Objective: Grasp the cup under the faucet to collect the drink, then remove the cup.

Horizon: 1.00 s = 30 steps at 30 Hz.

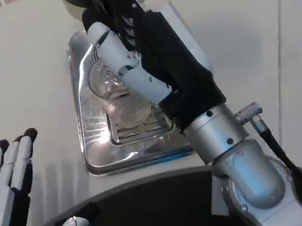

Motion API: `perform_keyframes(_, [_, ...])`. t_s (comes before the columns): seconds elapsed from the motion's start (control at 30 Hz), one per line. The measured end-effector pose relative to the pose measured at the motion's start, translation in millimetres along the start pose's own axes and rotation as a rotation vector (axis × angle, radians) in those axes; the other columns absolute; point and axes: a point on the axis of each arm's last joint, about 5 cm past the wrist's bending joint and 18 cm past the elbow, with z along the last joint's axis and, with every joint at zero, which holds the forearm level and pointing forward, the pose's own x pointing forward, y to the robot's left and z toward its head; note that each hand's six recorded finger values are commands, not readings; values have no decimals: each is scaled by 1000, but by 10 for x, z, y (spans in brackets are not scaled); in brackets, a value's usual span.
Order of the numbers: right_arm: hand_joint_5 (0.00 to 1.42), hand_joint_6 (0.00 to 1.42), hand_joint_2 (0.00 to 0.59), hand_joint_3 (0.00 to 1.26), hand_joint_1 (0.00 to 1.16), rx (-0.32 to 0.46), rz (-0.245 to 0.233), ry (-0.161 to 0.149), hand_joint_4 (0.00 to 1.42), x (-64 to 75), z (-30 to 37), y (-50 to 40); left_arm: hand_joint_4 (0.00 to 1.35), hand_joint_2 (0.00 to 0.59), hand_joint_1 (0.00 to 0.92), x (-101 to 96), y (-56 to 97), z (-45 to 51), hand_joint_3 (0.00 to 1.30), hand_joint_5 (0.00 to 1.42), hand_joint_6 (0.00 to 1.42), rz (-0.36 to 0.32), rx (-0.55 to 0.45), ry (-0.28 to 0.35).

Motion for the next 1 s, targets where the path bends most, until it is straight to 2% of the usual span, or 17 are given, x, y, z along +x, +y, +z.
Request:
perform_keyframes(0.03, [0,0,545,10,82,-4,3,2,0,6,4,-1,0,117,0,0,0,0,0,0,0,1,-1,-1])
perform_keyframes(0.1, [0,0,525,15,7,-24,16,12,0,15,28,-3,0,117,0,3,0,-1,0,0,0,3,-3,-1])
perform_keyframes(0.17, [0,0,523,18,0,-35,27,22,0,22,51,-3,0,117,0,9,-2,-6,0,0,0,3,-3,0])
perform_keyframes(0.4, [0,0,538,32,0,-165,101,68,0,63,159,7,0,116,0,9,-6,-19,0,0,0,15,-20,5])
perform_keyframes(0.53, [0,0,555,42,0,-294,154,92,0,97,242,13,0,115,0,2,1,-31,0,0,0,33,-31,15])
perform_keyframes(0.63, [0,0,571,44,0,-434,188,119,0,108,330,59,0,114,0,-3,-3,-33,0,0,0,31,-32,18])
perform_keyframes(0.87, [0,0,582,44,0,-599,204,166,0,103,435,140,0,114,0,-9,-22,-42,0,0,0,36,-36,29])
perform_keyframes(1.0, [0,0,586,44,0,-613,196,180,0,106,460,167,0,109,0,2,-49,-60,0,1,13,55,-48,49])
